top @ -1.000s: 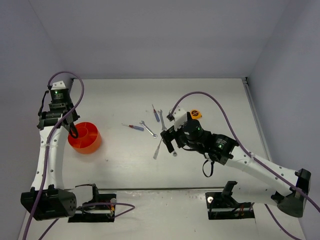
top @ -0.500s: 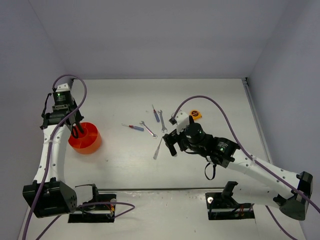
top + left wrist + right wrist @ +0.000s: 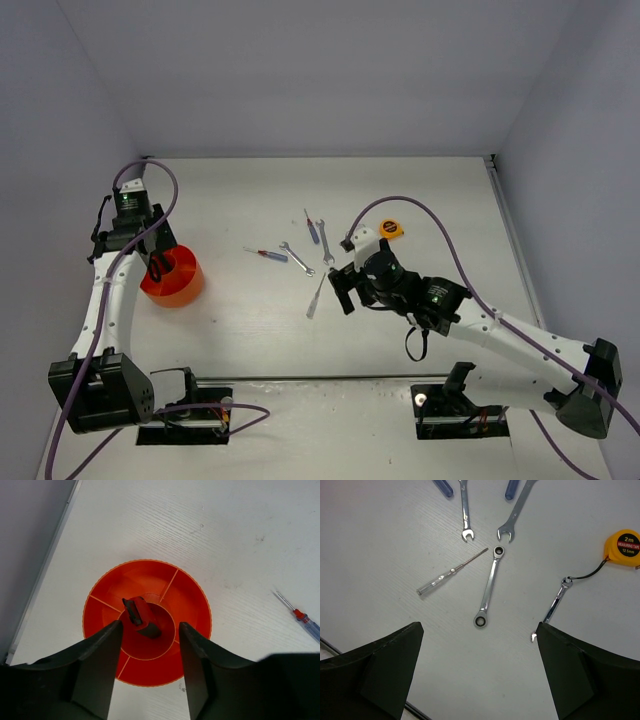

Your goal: Sort the tools into containers

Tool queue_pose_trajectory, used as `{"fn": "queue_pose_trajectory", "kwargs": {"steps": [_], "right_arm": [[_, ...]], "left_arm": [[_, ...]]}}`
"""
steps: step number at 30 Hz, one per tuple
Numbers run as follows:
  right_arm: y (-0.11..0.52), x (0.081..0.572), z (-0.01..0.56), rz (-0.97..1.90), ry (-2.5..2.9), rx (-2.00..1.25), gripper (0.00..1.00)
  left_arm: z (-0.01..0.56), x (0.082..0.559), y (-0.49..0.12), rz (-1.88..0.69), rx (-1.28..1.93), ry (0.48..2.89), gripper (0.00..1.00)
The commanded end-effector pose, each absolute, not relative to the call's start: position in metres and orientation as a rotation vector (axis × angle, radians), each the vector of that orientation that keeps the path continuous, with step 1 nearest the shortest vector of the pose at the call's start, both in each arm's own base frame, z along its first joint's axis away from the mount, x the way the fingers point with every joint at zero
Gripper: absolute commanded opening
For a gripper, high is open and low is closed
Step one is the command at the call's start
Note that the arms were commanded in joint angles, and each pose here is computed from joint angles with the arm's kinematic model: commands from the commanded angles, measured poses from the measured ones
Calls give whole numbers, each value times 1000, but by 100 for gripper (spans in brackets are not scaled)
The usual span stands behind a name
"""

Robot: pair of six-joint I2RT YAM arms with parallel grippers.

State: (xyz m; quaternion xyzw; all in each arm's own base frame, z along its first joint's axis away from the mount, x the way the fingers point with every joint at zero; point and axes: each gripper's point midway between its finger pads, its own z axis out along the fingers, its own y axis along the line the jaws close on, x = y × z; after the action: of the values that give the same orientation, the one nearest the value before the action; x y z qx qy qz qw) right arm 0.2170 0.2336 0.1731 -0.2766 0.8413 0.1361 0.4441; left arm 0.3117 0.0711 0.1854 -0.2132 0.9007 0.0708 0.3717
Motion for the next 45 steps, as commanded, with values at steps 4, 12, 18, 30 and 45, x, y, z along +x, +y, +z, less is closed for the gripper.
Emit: {"fn": "queue_pose_trajectory", "kwargs": {"steps": [4,12,18,30,45], "right_arm": [[232,231,169,304,2100,-561,94],[222,246,149,260,2207,-426,82],[216,264,115,220,2362,-352,65],[253,282,51,187,2556,-430,53],[258,266,-13,158,2741,-485,39]], "left_arm": [[228,320,70,130,-537,2209,56],[290,300,43,-29,-497,2186,71],[301,281,-13,-236,-346,2219,72],[267,233,-92,-419,-99,2343,72],[235,228,-104,-404,15,2447,72]]}}
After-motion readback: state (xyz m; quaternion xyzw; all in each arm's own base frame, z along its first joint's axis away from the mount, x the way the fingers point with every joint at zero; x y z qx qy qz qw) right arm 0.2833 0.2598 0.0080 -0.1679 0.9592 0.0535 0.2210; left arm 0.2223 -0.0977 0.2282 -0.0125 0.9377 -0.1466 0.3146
